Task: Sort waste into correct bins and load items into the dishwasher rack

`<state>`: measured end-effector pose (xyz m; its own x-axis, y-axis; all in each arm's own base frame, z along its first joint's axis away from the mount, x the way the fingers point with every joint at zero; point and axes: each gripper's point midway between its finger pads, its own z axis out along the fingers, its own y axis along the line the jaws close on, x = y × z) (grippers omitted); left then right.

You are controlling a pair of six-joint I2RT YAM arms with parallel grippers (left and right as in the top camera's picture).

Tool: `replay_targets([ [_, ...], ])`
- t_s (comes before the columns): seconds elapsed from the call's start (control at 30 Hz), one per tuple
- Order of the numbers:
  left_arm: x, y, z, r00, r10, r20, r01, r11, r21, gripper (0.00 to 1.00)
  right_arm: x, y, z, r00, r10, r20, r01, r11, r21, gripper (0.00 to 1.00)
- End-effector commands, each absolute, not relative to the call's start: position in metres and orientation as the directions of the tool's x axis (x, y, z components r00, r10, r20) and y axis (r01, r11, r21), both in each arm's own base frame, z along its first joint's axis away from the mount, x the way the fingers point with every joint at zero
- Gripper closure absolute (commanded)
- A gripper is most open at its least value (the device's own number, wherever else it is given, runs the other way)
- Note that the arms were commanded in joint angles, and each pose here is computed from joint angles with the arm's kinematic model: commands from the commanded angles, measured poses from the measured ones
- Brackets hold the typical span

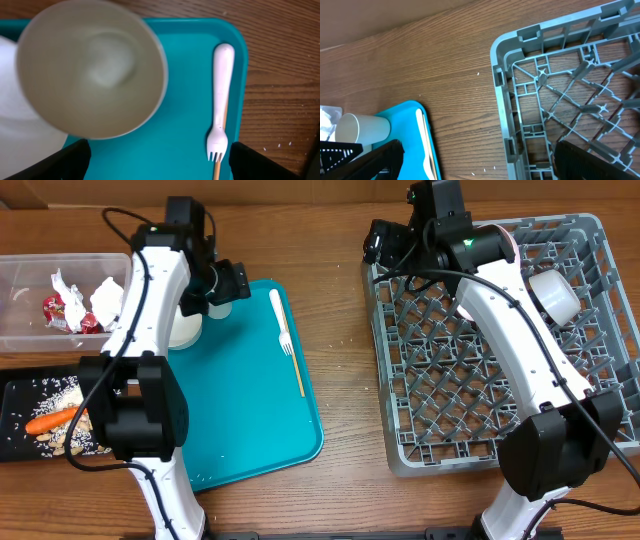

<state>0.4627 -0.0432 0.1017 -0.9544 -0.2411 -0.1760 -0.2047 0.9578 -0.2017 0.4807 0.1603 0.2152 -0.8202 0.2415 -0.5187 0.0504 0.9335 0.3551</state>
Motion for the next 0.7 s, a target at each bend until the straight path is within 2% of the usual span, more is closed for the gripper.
replay_targets([
  [0.0,0.465,-0.05,0.099,-0.968,-0.14,-0.209,-0.11,0.983,-0.15,0.1,0.482,0.159,0.232,-0.797,0.25,-0.55,0.043,0.931,0.362,0.0],
  [0.3,0.484,-0.032,0.104,-0.948,-0.054,-0.315,-0.071,0.997,0.043,0.11,0.483,0.159,0.231,-0.797,0.25,-0.55,0.043,0.931,0.362,0.0],
  [0.47,0.495,-0.033,0.108,-0.934,-0.018,-0.357,-0.038,0.998,0.049,0.1,0.482,0.159,0.232,-0.797,0.25,-0.55,0.043,0.931,0.362,0.0],
  [0.67,0.492,-0.037,0.098,-0.943,-0.002,-0.334,-0.016,0.999,0.037,0.1,0.482,0.159,0.232,-0.797,0.25,-0.55,0.043,0.931,0.362,0.0],
])
